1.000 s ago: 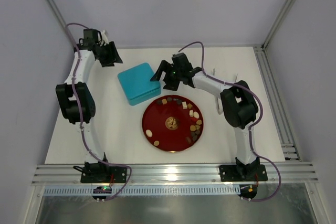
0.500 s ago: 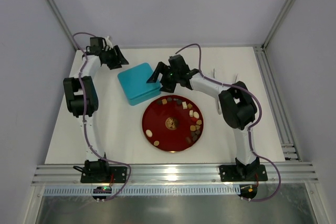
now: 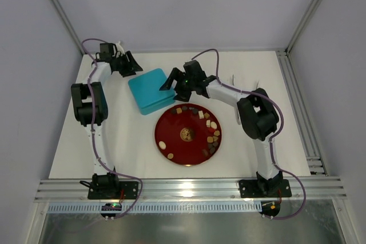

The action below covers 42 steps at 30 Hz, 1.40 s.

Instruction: Pack the chocolate

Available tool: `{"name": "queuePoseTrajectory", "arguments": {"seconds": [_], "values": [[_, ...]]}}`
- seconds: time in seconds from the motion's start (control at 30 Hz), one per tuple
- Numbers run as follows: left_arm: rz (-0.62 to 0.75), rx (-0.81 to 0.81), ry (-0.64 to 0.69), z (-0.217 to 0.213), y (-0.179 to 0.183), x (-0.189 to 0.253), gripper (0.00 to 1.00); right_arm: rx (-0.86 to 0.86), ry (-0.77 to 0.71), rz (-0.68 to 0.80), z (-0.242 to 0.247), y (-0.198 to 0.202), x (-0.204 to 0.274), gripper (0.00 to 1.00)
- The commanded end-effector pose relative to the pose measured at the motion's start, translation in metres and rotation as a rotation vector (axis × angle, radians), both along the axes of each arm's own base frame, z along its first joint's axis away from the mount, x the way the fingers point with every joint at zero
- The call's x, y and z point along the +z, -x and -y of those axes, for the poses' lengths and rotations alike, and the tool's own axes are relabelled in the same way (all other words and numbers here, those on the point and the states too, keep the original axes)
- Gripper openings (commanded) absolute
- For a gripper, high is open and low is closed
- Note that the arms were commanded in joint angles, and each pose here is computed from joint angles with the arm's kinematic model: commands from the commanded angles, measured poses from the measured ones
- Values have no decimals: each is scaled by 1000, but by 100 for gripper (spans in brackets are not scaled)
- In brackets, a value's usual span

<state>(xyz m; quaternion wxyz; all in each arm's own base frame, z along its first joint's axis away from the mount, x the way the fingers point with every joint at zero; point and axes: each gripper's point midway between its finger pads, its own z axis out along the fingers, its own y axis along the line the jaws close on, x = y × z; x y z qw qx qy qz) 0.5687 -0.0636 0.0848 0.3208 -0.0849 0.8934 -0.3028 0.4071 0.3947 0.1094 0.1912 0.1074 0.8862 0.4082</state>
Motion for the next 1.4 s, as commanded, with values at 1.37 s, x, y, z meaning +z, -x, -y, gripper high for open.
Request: {"name": "queuePoseTrajectory", "arguments": {"seconds": [1.37], "values": [[19, -28, -32, 15, 37, 12, 44, -56, 15, -55, -10, -31, -27, 75]]}}
